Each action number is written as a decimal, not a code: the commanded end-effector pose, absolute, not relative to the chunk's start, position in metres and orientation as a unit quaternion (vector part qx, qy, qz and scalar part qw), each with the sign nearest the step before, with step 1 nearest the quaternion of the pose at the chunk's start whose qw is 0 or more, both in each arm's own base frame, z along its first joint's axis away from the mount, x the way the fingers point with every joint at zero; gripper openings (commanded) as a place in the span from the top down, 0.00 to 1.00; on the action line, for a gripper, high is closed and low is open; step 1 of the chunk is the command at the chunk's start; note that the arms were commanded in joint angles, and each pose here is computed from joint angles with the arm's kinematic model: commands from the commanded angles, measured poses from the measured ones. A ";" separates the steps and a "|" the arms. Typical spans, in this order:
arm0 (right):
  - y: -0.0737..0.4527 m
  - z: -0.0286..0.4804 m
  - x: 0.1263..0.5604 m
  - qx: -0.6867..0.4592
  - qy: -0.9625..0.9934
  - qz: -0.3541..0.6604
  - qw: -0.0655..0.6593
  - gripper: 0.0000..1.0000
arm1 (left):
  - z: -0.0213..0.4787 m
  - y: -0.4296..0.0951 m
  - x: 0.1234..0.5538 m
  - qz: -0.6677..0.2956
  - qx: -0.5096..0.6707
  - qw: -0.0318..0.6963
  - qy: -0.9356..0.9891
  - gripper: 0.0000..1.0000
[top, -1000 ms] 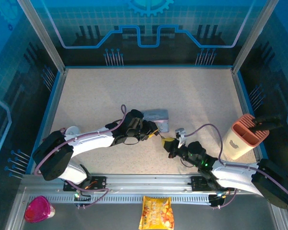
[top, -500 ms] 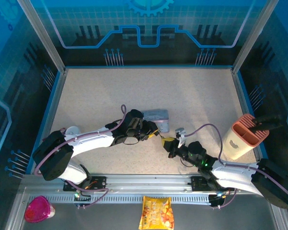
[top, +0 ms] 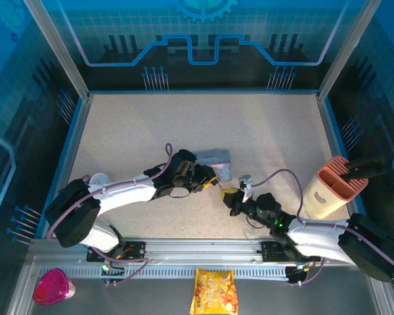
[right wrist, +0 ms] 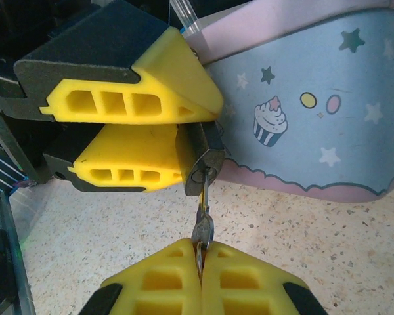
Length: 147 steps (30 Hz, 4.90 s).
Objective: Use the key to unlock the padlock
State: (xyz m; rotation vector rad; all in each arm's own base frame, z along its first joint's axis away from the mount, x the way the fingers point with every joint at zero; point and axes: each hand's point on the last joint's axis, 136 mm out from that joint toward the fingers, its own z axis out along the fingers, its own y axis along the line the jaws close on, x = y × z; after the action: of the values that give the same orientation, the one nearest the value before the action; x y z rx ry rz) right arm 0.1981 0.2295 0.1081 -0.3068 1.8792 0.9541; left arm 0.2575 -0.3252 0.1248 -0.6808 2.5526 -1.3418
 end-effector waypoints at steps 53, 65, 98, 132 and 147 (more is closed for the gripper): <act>0.217 0.127 0.223 -0.169 0.740 0.396 0.516 1.00 | 0.133 -0.369 0.221 -0.451 -0.098 0.013 0.887 0.96; 0.210 0.128 0.231 -0.156 0.746 0.364 0.536 1.00 | 0.135 -0.377 0.213 -0.444 -0.083 0.002 0.892 0.96; 0.213 0.147 0.236 -0.156 0.732 0.353 0.562 1.00 | 0.113 -0.392 0.192 -0.398 -0.036 -0.031 0.916 0.97; 0.207 0.148 0.236 -0.124 0.734 0.363 0.560 1.00 | 0.077 -0.360 0.189 -0.275 -0.004 -0.014 0.961 0.97; 0.211 0.151 0.234 -0.104 0.729 0.387 0.555 1.00 | 0.071 -0.366 0.184 -0.268 0.005 -0.017 0.963 0.97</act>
State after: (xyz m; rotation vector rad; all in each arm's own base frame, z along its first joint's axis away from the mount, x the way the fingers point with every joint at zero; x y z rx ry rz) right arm 0.1980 0.2106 0.0681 -0.3963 2.0454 0.8976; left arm 0.2551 -0.3599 0.0966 -0.1828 2.7933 -0.8706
